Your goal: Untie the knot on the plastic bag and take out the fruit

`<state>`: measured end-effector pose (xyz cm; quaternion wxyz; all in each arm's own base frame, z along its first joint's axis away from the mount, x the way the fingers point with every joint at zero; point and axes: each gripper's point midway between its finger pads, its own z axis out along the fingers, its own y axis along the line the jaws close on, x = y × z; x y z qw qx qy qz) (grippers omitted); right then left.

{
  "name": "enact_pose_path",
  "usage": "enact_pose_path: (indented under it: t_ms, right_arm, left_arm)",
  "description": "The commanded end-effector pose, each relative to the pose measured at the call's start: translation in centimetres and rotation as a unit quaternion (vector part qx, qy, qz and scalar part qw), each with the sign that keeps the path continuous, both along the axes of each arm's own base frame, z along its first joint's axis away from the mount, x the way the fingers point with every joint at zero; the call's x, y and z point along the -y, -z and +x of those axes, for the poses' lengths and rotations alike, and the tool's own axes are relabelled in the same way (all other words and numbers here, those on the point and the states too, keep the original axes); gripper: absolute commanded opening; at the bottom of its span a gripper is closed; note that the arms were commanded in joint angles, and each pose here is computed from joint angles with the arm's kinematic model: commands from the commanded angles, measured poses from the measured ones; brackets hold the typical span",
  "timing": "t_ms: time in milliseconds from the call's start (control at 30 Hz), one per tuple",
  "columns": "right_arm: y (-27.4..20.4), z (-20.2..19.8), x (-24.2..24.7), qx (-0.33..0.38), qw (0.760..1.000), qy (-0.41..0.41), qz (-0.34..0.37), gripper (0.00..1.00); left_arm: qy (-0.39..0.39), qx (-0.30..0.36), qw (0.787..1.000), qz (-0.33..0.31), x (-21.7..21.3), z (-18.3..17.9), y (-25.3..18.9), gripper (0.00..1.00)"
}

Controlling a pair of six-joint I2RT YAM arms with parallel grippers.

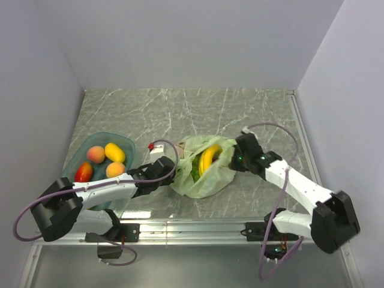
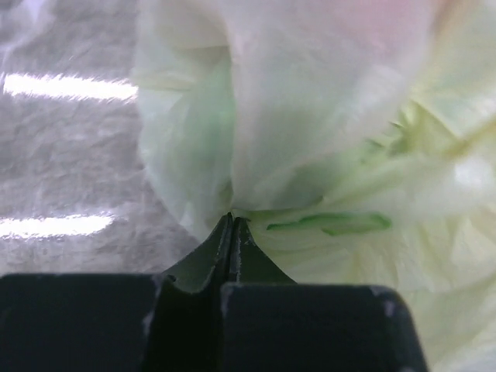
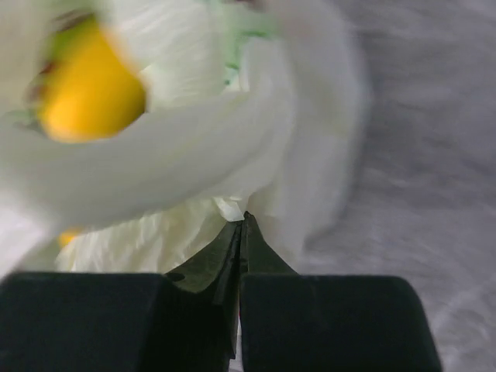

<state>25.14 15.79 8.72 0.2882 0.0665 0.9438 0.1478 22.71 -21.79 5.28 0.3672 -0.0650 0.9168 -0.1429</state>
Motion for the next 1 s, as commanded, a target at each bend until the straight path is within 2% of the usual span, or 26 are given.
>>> enact_pose_path:
  t_ms: [0, 200, 400, 467, 500, 533, 567, 600, 700, 800, 967]
  right_arm:
    - [0.6, -0.1, 3.3, 0.019, 0.996, 0.078, 0.025, 0.00]
    - [4.0, -1.0, 6.1, -0.010, 0.989, 0.140, 0.049, 0.00]
    - [6.5, -1.0, 5.0, -0.061, 0.990, 0.116, 0.057, 0.00]
    - [4.8, -0.6, 5.2, -0.037, 0.992, 0.110, 0.050, 0.00]
    - [3.7, -0.3, 5.3, -0.021, 0.993, 0.107, 0.048, 0.13]
    - [1.2, 0.1, 5.4, 0.019, 0.993, 0.101, 0.054, 0.22]
    - [0.4, -0.4, 5.9, 0.024, 0.994, 0.096, 0.040, 0.31]
    - [-2.0, 0.3, 6.1, 0.053, 0.993, 0.096, 0.039, 0.50]
    - [-6.5, -0.1, 7.0, 0.098, 0.990, 0.100, 0.028, 0.72]
    - [-8.6, -0.7, 6.3, 0.110, 0.989, 0.094, 0.041, 0.84]
    - [-12.1, -0.6, 3.0, 0.137, 0.981, 0.082, 0.111, 0.91]
  left_arm:
    - [-0.030, -0.009, 0.998, -0.055, -0.1, 0.3, 0.2, 0.01]
    - [-0.077, -0.023, 0.993, -0.086, -2.3, 0.6, 0.9, 0.01]
    - [-0.062, -0.019, 0.993, -0.096, -2.3, 0.7, -0.1, 0.01]
    - [-0.038, -0.005, 0.994, -0.104, -1.6, 1.0, -1.8, 0.08]
    - [-0.027, 0.002, 0.995, -0.099, -1.4, 0.9, -2.5, 0.22]
    - [-0.022, 0.017, 0.994, -0.103, -1.4, 0.9, -3.8, 0.30]
    - [-0.019, 0.023, 0.995, -0.098, -1.4, 0.9, -5.0, 0.38]
    - [-0.011, 0.035, 0.995, -0.093, -1.4, 0.8, -6.0, 0.56]
    - [0.008, 0.081, 0.992, -0.098, -1.0, 0.3, -10.3, 0.75]
    - [0.020, 0.106, 0.989, -0.105, -0.4, -0.2, -13.8, 0.81]
    - [0.045, 0.125, 0.986, -0.104, 2.0, -0.2, -17.7, 0.80]
